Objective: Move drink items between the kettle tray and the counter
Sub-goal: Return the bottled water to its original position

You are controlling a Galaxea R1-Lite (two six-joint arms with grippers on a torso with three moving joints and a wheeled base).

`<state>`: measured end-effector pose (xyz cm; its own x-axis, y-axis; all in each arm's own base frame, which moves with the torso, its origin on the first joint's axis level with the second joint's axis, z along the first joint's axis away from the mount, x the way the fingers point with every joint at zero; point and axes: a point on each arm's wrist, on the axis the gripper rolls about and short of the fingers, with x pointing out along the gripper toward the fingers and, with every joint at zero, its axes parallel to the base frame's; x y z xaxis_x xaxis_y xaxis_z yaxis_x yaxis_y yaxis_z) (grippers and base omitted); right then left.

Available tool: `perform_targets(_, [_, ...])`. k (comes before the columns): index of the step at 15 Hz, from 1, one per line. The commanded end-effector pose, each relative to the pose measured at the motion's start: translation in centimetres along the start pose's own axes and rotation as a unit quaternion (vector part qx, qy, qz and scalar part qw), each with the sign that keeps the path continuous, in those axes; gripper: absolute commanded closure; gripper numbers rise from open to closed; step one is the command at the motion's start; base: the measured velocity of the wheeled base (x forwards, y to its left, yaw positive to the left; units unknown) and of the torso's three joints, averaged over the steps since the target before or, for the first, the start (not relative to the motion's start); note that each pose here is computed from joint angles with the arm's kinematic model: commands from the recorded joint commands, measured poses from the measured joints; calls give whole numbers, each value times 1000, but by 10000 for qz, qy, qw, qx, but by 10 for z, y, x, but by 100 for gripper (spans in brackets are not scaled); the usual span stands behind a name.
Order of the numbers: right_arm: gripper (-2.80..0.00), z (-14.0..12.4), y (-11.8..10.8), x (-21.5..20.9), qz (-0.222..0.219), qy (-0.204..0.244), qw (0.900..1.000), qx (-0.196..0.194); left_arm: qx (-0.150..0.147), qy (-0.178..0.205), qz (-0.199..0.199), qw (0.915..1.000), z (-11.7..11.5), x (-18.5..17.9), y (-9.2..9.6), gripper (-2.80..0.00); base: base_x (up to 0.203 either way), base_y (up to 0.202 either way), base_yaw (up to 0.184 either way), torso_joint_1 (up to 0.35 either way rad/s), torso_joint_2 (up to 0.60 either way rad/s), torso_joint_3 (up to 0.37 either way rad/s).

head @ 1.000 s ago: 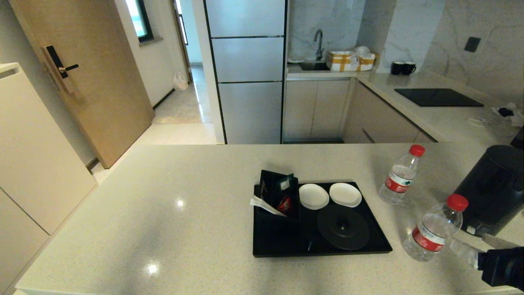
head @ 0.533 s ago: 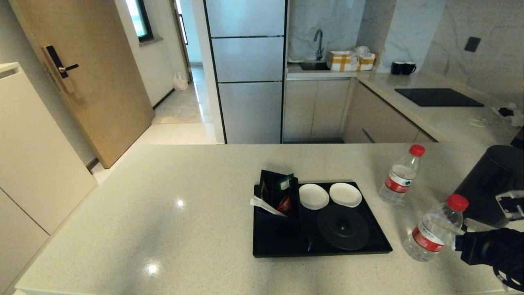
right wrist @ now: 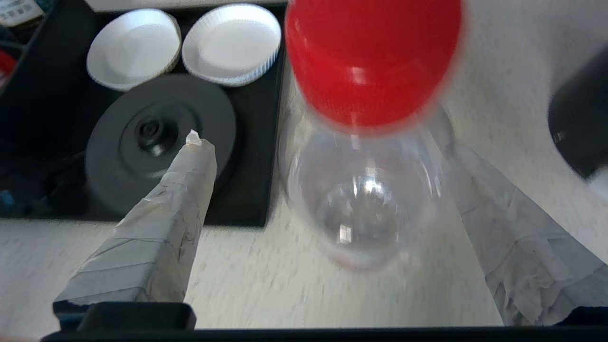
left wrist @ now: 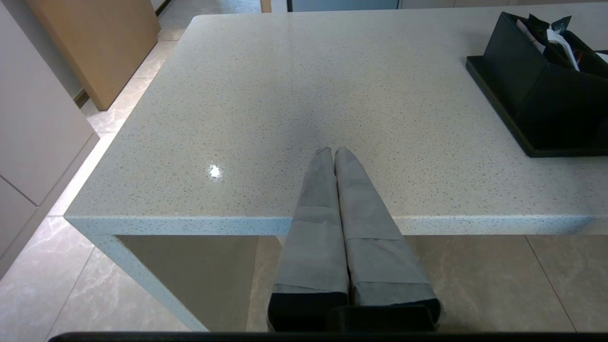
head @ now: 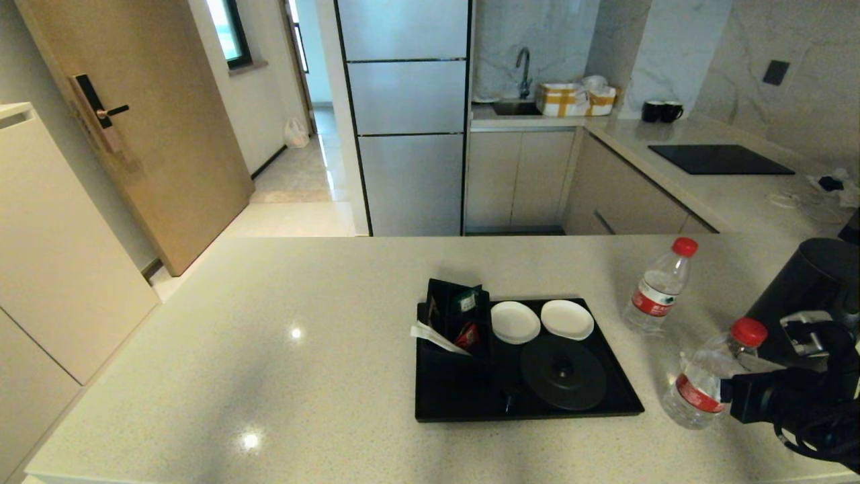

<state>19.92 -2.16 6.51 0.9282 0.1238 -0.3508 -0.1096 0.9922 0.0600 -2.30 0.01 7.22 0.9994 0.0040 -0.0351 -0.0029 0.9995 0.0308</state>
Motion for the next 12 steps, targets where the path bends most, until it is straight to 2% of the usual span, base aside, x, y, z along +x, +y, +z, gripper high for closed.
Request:
perform_targets(1, [-280, -7, -2, 8, 15, 117, 9999, 16, 0, 1, 10, 10000, 0, 0, 0, 0, 0, 0, 0, 0, 0, 0])
perform_targets(6, [-280, -5, -7, 8, -129, 34, 9999, 13, 0, 1, 3, 10000, 0, 0, 0, 0, 0, 0, 0, 0, 0, 0])
perform_targets(7, [0, -6, -8, 8, -156, 33, 9999, 21, 0, 1, 3, 10000, 0, 0, 0, 0, 0, 0, 0, 0, 0, 0])
perform_targets(12, [0, -7, -12, 8, -221, 32, 9997, 55, 0, 1, 3, 10000, 0, 0, 0, 0, 0, 0, 0, 0, 0, 0])
